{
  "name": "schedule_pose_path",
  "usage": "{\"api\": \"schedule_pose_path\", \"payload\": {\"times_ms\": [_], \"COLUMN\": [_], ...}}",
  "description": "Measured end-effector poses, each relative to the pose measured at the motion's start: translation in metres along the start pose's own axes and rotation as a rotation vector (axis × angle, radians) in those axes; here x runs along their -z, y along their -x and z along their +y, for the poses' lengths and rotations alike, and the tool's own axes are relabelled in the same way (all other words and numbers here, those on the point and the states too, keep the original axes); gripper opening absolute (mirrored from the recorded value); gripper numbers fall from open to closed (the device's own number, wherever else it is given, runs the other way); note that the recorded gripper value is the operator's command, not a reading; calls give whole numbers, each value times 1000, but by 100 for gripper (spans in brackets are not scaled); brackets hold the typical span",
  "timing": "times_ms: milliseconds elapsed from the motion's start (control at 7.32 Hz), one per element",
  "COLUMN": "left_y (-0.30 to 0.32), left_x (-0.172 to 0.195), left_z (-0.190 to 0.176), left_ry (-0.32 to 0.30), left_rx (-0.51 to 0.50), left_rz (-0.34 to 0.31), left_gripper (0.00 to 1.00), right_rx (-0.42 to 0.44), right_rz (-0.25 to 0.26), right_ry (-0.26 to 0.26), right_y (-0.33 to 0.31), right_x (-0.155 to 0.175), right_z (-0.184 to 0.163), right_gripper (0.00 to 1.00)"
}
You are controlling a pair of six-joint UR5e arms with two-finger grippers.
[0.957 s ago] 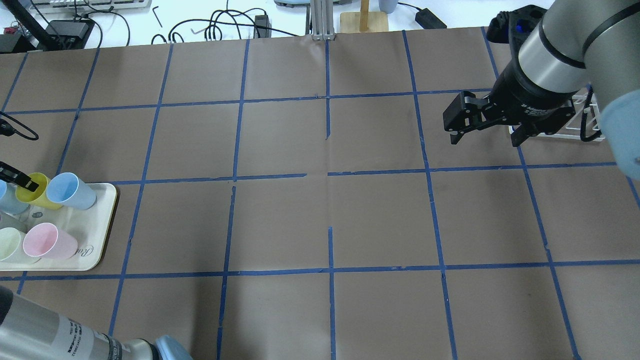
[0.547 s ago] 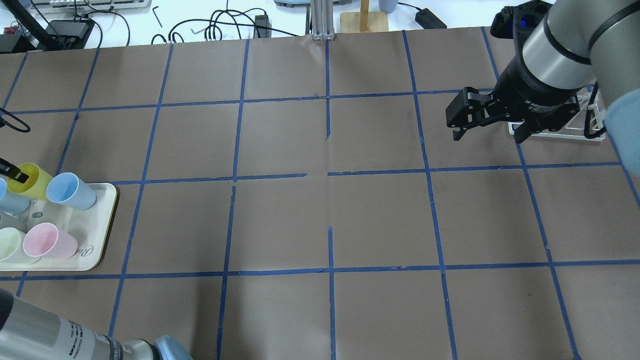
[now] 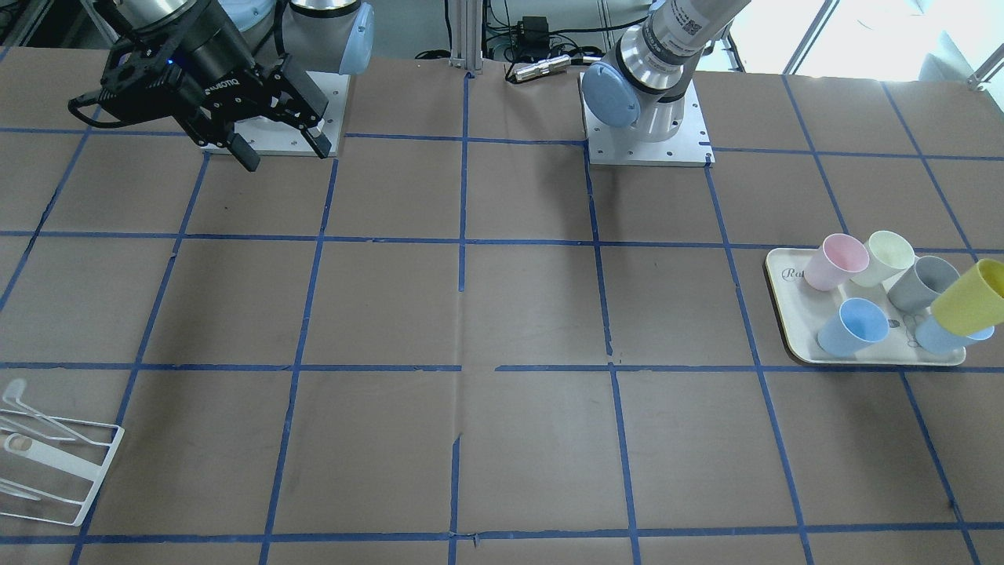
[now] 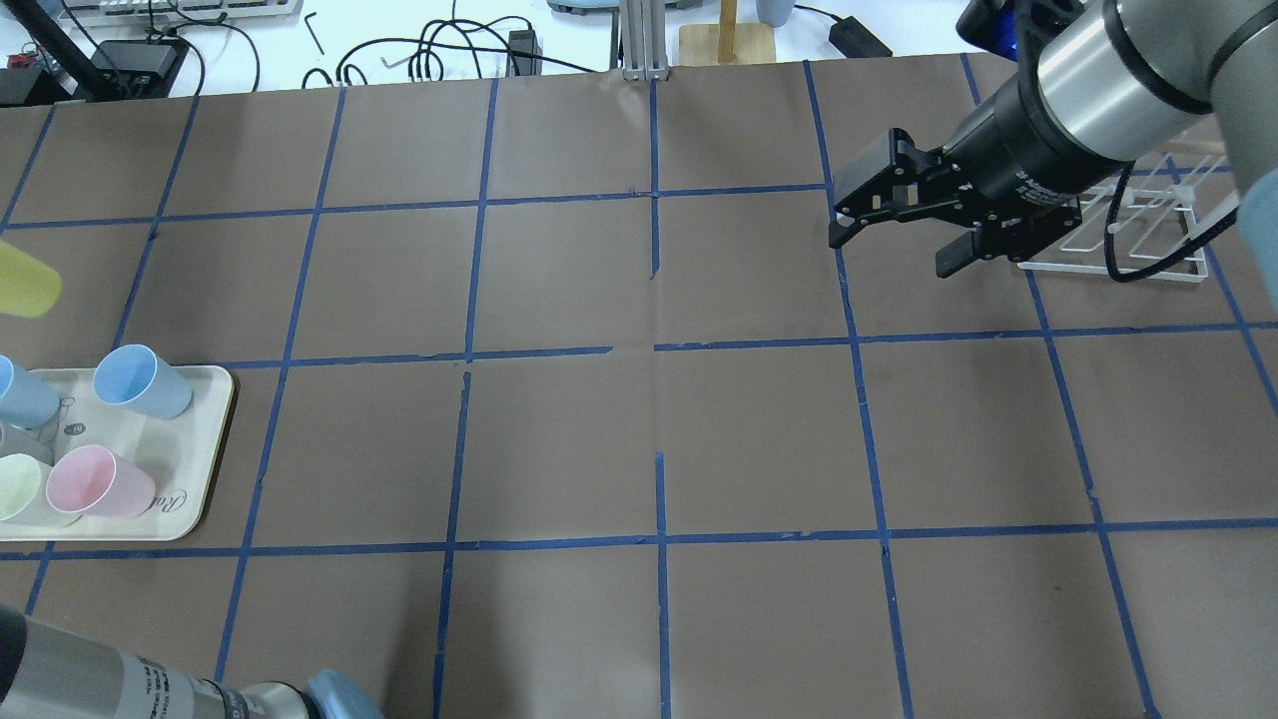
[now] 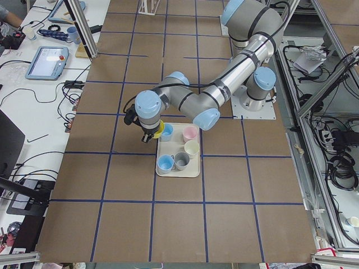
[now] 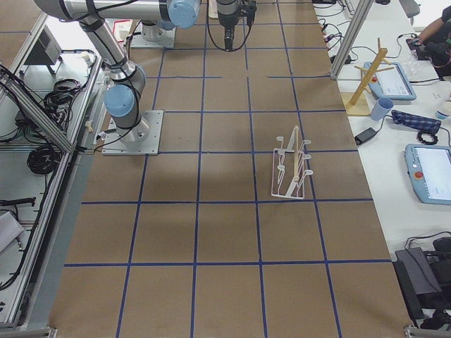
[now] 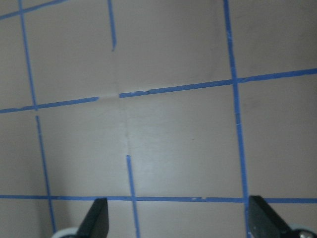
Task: Transfer IKEA cup to right arm and place on rack
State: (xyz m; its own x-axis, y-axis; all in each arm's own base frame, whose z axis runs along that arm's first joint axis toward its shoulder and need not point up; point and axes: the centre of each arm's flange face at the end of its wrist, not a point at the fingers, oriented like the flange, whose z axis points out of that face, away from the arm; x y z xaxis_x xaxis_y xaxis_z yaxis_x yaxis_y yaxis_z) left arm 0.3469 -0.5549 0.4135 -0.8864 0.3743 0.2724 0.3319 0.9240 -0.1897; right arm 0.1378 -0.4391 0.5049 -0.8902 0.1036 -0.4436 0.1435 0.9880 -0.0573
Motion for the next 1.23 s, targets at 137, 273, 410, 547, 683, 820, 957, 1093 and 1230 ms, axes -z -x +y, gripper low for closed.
{"api": "schedule_pose_path", "payload": {"times_ms": [137,273,410,547,683,820,957,1093,1230], "left_y": [-23,-63,-110,-156,-192,-229,-268,-310,-344], "left_x": [-5,-30,-58,-89,-118,-144,-163,-176,-178], "left_z": [-15,-39,-65,-81,-86,-91,-103,-115,-122], "left_ry": [-57,-116,-146,-157,-158,-156,-151,-148,-150], "left_rx": [31,82,135,207,285,341,361,336,292], "left_rz": [171,403,599,778,932,1047,1113,1144,1153], "left_gripper": [1,1,1,1,1,2,4,7,9], "right_rx": [-28,-81,-136,-177,-220,-272,-316,-344,-359], "right_rz": [-141,-294,-433,-542,-653,-786,-899,-971,-1005], "right_ry": [5,21,46,78,120,168,206,231,243], "right_y": [9,22,33,39,39,35,29,26,24], "right_x": [3,7,9,8,-1,-15,-29,-38,-43], "right_z": [-1,-1,-1,0,2,5,9,13,14], "right_gripper": [100,100,100,100,100,100,100,100,100]}}
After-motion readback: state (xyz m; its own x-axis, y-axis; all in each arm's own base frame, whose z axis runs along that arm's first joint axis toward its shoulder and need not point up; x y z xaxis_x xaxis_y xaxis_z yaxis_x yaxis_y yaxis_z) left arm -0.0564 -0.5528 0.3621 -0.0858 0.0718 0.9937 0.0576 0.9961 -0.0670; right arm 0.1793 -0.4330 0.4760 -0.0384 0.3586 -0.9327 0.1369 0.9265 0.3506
